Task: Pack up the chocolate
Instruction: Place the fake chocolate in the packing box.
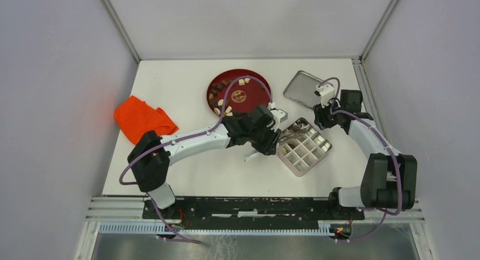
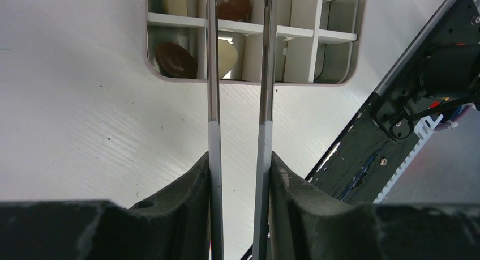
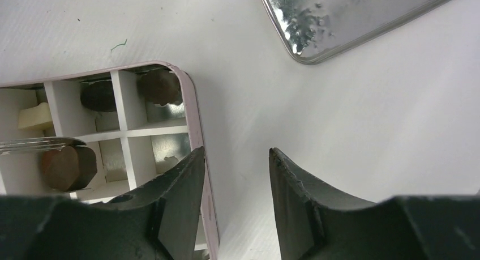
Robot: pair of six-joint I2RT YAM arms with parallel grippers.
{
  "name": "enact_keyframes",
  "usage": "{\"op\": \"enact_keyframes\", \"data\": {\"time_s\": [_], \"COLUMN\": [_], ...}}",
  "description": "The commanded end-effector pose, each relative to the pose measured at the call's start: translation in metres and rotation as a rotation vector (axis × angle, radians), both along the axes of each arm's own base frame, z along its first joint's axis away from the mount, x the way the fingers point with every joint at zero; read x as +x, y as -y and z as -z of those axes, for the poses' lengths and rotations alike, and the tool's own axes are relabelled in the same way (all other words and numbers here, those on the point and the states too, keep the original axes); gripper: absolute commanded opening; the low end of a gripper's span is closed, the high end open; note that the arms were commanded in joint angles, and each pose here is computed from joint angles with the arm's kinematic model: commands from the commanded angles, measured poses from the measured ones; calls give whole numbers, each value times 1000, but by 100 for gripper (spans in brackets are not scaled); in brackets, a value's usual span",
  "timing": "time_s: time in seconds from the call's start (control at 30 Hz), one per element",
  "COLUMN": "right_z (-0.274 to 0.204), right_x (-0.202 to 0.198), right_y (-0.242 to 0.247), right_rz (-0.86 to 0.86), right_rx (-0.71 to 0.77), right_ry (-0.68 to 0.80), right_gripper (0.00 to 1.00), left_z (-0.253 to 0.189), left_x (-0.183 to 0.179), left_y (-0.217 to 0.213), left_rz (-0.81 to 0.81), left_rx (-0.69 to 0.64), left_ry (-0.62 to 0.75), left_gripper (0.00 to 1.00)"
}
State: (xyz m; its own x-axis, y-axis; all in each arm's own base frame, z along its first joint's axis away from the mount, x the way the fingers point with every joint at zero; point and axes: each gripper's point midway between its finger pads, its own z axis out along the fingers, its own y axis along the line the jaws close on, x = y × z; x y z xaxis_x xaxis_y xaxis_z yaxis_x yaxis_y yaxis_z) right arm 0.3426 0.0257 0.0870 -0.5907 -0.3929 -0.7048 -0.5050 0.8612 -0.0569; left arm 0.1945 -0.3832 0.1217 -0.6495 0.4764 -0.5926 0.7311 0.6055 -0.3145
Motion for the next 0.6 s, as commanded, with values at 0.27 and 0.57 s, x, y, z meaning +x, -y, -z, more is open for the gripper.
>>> {"op": "enact_keyframes", "data": {"time_s": [0.27,0.57], "right_z": [-12,-12], "right_x": [5,2], "right_y": [8,7], "right_rz": [15,-1], "right_rx": [14,34], "right_ry": [54,53], "right_gripper": [51,51], "left_z": [-19,-15], "left_x": [7,5], "left_y": [18,20], "left_rz": [11,14], "left_rx": [-37,-11], "left_ry": [43,39], "left_gripper": [4,17]}}
